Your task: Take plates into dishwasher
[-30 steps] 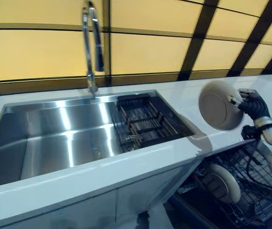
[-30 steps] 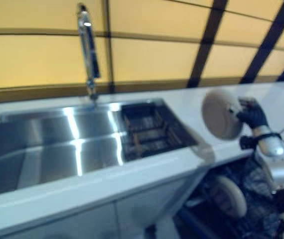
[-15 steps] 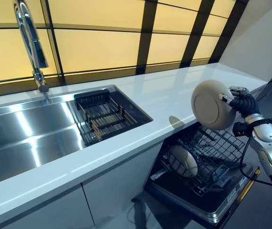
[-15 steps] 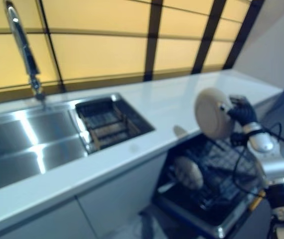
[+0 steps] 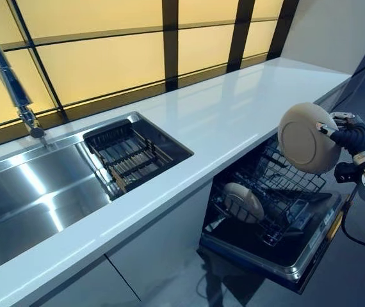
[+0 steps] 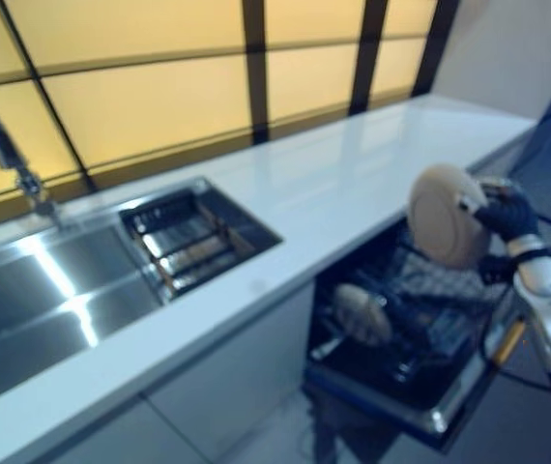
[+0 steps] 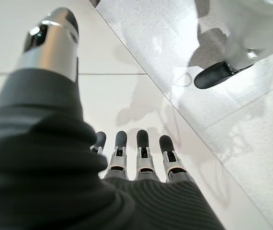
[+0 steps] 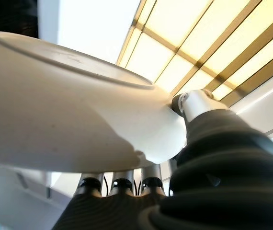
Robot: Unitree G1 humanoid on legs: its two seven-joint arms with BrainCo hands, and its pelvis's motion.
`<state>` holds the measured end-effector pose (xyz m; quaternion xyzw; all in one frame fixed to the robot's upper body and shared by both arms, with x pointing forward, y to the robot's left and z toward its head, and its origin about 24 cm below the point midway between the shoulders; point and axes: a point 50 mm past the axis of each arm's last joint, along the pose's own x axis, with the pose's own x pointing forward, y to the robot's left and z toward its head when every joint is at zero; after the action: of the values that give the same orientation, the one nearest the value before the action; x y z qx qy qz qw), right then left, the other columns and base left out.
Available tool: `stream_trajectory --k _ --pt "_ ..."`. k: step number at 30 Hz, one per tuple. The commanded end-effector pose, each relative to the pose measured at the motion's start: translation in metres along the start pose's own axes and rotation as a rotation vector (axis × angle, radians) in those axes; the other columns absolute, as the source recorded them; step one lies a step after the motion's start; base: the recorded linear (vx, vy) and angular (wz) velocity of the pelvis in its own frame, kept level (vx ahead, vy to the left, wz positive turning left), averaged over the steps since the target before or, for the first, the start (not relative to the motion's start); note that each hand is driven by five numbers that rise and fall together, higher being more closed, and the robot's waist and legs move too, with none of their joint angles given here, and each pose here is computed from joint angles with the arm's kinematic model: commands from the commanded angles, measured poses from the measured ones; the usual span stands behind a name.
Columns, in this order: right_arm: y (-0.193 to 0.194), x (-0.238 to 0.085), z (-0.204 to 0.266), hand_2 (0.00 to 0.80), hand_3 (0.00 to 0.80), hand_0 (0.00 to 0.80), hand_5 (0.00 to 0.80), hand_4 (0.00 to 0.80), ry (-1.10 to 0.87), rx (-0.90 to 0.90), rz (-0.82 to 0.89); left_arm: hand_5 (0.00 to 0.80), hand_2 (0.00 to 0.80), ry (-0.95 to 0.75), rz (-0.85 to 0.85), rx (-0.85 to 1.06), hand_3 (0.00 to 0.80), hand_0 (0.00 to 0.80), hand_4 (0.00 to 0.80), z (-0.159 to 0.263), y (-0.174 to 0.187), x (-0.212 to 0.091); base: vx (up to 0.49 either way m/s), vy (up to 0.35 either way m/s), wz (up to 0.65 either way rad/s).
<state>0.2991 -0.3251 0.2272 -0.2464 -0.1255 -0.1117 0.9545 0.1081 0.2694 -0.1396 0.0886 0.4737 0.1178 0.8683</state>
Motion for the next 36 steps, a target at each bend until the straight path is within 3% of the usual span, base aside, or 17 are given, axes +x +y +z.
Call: stream_trajectory --k 1,16,24,36 --pt "-0.015 0.001 0.022 0.8 0.8 0.8 0.8 0.8 -0.101 -0.045 -0.056 0.0 0.0 -0.098 0.03 0.045 0.0 0.0 0.0 0.03 0.015 0.007 -0.043 -0.021 -0.02" --pt "-0.023 0.001 0.003 0.8 0.8 0.8 0.8 0.8 -0.017 -0.183 -0.08 0.0 0.0 -0.288 0.014 0.036 0.0 0.0 0.0 0.089 0.012 0.011 -0.095 -0.035 -0.02" --pt "-0.028 0.02 0.022 0.8 0.8 0.8 0.8 0.8 -0.063 -0.255 -0.116 0.0 0.0 -0.45 -0.059 0.028 0.0 0.0 0.0 0.133 -0.003 0.008 -0.098 -0.05 0.02" --pt "-0.046 0.036 0.074 0.8 0.8 0.8 0.8 0.8 -0.165 -0.448 -0.219 0.0 0.0 -0.528 -0.116 0.041 0.0 0.0 0.0 0.152 -0.014 0.003 -0.051 -0.02 0.03"
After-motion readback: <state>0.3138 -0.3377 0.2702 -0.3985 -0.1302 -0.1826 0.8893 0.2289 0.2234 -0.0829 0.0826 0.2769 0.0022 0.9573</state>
